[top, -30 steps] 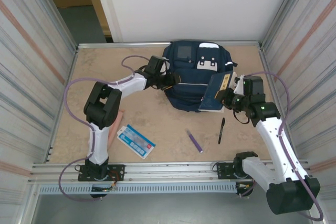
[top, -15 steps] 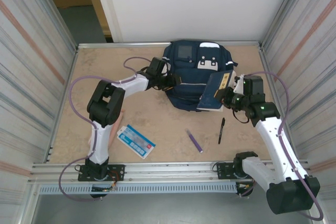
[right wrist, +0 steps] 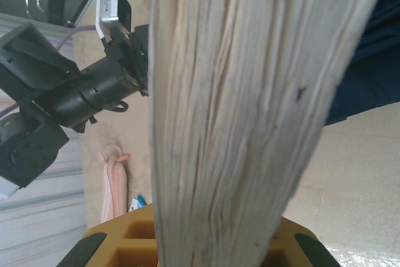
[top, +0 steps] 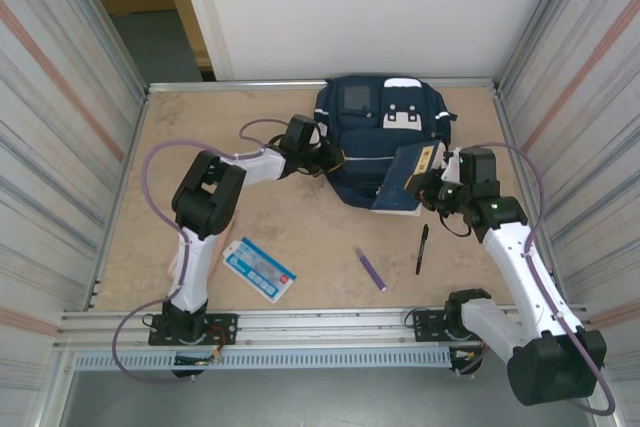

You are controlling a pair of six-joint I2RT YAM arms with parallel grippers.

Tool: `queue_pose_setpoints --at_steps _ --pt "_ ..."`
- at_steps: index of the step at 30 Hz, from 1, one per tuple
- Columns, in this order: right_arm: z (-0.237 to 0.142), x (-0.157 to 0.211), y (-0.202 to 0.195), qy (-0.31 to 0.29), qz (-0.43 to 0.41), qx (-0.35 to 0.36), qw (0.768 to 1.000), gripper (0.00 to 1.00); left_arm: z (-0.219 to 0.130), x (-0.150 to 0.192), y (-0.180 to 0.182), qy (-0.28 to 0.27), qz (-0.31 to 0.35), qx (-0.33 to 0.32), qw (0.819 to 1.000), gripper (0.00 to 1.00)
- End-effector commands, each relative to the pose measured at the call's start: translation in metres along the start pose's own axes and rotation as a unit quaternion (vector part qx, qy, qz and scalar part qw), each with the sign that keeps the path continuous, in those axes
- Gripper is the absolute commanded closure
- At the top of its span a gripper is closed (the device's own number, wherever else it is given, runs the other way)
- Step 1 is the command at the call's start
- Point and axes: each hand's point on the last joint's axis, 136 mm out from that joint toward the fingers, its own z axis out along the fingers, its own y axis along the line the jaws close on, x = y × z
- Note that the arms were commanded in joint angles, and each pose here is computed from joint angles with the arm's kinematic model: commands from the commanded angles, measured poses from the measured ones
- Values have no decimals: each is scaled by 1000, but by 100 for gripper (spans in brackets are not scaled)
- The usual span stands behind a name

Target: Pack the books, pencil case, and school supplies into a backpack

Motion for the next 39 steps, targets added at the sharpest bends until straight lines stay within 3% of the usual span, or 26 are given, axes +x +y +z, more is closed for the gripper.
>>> queue_pose_setpoints --at_steps 1,7,11,14,18,20,22,27,33,36,39 --pt "3 4 7 8 -7 -26 1000 100 -17 -10 -20 -19 -6 34 999 100" --pt "12 26 1 69 3 -36 997 100 -65 -23 -70 -36 9 81 996 100" --pt "-5 51 30 144 20 -99 984 100 -91 -33 -101 -60 -5 106 993 100" --pt "-19 67 37 187 46 -106 976 100 -105 -40 -120 -79 -10 123 989 100" --pt "-30 106 52 305 136 -150 930 100 -121 -45 -137 -119 23 95 988 100" --pt "-27 125 60 348 135 -166 913 100 -127 -46 -143 -137 31 90 986 100" --pt "-23 140 66 365 107 -167 909 100 -134 -47 -149 -150 29 99 983 100" --pt "-13 137 69 355 101 -169 914 100 -145 -50 -146 -168 31 87 981 100" --pt "13 116 40 318 144 -154 924 100 -160 -43 -158 -163 32 113 980 100" --pt "33 97 36 283 133 -150 938 100 -169 -35 -164 -154 34 125 980 100" --pt "42 66 45 211 94 -163 959 100 -179 -27 -165 -145 41 126 981 100"
